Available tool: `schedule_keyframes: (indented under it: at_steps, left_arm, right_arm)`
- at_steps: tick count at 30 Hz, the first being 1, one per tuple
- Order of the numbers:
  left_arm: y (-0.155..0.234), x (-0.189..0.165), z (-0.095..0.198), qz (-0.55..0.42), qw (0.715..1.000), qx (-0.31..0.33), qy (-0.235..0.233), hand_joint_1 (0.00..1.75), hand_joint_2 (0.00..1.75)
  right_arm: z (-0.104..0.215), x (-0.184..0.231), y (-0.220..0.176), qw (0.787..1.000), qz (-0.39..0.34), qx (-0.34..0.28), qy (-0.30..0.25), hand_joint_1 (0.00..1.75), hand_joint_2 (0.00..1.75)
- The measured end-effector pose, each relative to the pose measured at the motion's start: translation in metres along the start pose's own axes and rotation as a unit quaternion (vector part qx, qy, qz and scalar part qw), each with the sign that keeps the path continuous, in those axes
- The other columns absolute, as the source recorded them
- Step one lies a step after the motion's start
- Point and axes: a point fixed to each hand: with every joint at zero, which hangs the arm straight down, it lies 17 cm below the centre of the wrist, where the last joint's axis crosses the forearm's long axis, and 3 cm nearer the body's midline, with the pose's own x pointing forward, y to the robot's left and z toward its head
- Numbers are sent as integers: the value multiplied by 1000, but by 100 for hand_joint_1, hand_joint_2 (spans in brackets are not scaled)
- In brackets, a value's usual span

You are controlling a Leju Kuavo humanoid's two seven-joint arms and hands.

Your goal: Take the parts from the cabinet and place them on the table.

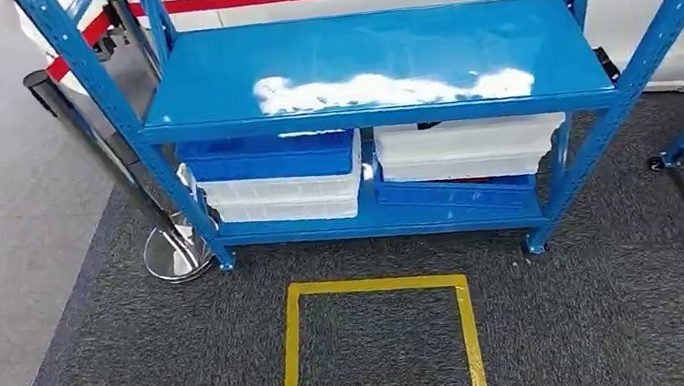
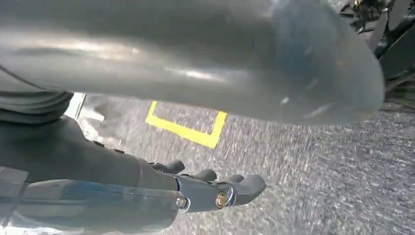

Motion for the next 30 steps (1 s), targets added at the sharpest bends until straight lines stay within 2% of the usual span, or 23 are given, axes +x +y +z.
schedule_keyframes:
  at_steps: [8,19,30]
  left_arm:
    - [1,-4,0,0,1000,0,3,0,0]
    - [-3,-4,1,0,1000,-2,4,0,0]
    - [-3,-2,0,1,1000,-2,5,0,0]
  right_arm:
    - [0,11,-3,1000,-5,-8,-7,0,0]
    - [0,-3,-3,1000,-5,-4,3,0,0]
    - [-1,1,-4,1000,-6,-9,-3,0,0]
